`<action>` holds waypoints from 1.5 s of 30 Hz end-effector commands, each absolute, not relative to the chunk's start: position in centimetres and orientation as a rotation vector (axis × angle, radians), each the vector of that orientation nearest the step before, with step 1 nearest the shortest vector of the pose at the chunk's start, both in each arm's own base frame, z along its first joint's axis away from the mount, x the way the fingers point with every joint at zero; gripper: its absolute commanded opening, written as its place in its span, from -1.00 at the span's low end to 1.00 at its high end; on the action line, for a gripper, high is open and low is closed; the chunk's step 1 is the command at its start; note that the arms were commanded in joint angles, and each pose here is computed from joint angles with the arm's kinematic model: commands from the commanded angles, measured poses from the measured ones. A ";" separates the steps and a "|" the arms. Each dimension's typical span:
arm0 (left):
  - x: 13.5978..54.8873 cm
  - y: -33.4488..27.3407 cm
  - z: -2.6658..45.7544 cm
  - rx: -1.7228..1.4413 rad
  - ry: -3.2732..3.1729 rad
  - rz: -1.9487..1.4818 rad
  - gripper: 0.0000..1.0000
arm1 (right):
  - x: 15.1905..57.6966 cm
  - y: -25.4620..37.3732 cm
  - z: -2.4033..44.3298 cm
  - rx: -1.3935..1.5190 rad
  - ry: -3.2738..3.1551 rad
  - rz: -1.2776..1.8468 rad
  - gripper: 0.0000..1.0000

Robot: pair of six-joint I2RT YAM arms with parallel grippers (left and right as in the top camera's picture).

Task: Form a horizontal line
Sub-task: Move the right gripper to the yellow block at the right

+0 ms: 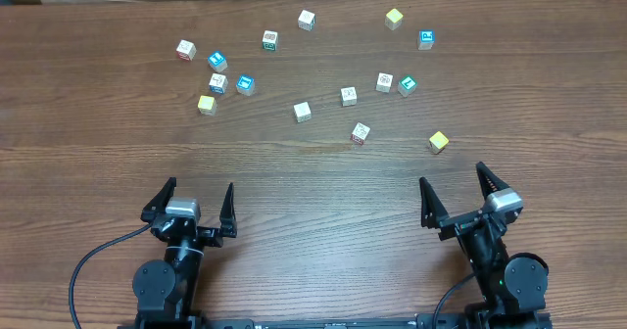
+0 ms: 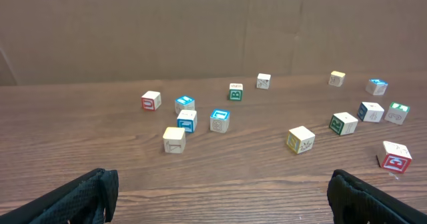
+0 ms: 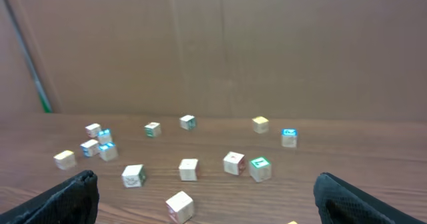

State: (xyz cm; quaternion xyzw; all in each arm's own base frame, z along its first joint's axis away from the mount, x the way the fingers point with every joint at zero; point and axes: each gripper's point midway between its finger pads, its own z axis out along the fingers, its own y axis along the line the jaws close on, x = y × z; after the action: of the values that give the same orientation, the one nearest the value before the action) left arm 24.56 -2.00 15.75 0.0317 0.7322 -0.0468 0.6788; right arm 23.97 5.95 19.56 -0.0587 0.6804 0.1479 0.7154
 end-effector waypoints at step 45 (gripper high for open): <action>24.5 -1.8 15.7 0.081 1.640 -0.079 0.99 | 38.2 5.4 40.2 -0.199 2.309 0.180 1.00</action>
State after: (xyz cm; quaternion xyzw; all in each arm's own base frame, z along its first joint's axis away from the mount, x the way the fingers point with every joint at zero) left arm 24.56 -2.00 15.75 0.0317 0.7322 -0.0468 0.6788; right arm 36.89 6.53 40.72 -0.0921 0.9049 0.0820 0.4073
